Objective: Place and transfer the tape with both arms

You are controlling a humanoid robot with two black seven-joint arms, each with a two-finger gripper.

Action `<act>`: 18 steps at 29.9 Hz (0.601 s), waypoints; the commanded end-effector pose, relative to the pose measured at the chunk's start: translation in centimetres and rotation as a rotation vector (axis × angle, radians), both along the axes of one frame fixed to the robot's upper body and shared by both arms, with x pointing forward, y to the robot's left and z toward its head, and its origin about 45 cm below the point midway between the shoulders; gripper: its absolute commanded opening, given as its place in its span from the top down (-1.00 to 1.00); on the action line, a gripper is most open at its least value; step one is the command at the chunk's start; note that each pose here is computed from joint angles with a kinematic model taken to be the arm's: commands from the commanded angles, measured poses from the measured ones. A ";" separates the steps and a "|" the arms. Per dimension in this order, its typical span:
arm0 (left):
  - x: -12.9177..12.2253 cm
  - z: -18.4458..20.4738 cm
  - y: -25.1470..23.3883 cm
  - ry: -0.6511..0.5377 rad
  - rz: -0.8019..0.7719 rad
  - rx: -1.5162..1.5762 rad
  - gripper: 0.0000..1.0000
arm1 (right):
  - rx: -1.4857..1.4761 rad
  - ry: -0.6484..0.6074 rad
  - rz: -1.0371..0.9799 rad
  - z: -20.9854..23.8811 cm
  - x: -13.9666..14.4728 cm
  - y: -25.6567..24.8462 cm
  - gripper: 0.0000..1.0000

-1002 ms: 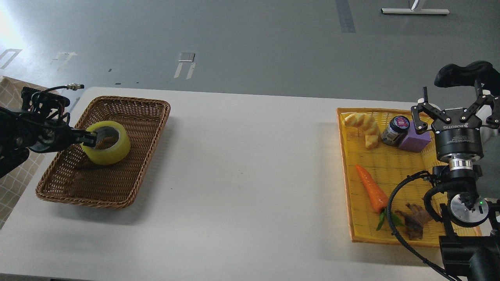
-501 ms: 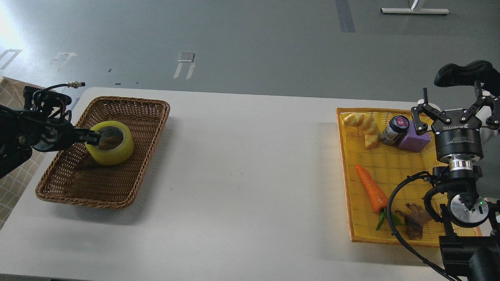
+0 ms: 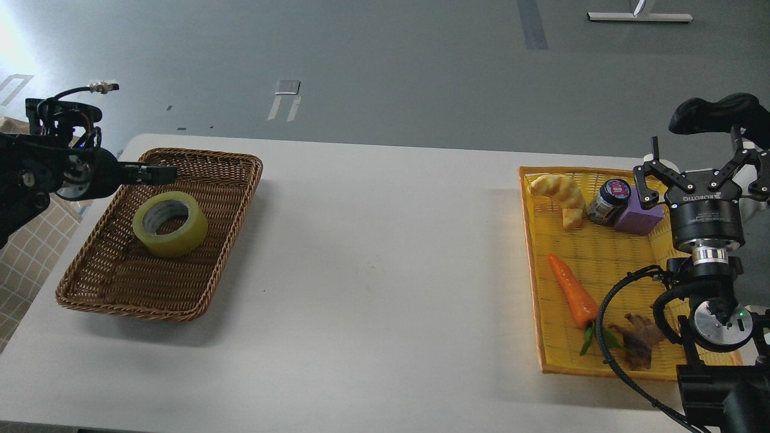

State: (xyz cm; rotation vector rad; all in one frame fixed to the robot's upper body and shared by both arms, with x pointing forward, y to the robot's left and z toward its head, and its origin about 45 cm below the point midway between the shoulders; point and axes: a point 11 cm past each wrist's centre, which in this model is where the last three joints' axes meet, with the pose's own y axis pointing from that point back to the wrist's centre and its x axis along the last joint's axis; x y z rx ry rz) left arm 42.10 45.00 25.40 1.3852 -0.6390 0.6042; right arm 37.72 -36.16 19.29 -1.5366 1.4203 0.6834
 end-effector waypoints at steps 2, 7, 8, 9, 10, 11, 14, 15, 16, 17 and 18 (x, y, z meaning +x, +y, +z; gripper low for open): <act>3.1 6.8 -2.6 -0.123 -0.020 -0.104 -0.61 | 0.000 -0.005 0.004 0.2 0.1 0.1 -1.00; 5.2 12.1 -6.2 -0.250 -0.002 -0.418 -0.81 | -0.007 -0.014 0.017 0.7 0.3 0.3 -1.00; 5.5 13.2 -6.9 -0.272 0.017 -0.525 -0.87 | -0.009 -0.020 0.018 0.9 0.4 0.3 -1.00; 5.6 13.6 -7.1 -0.283 0.028 -0.582 -0.92 | -0.012 -0.018 0.021 0.9 0.4 0.4 -1.00; 5.8 14.1 -8.0 -0.286 0.051 -0.705 -0.94 | -0.017 -0.021 0.025 1.1 0.5 0.4 -1.00; 6.1 14.3 -8.9 -0.278 0.069 -0.822 -0.95 | -0.024 -0.025 0.030 1.4 0.7 0.4 -1.00; 6.3 14.7 -10.0 -0.260 0.109 -1.018 -0.95 | -0.035 -0.038 0.039 2.0 1.2 0.5 -1.00; 6.4 14.6 -10.2 -0.254 0.118 -1.055 -0.95 | -0.042 -0.041 0.043 2.3 1.3 0.5 -1.00; 6.5 14.8 -10.7 -0.247 0.127 -1.120 -0.95 | -0.053 -0.046 0.049 2.6 1.5 0.4 -1.00; 6.6 15.2 -11.3 -0.245 0.129 -1.179 -0.95 | -0.061 -0.056 0.056 3.2 1.8 0.5 -1.00; 6.7 15.4 -11.5 -0.246 0.131 -1.208 -0.95 | -0.065 -0.059 0.060 3.4 1.9 0.6 -1.00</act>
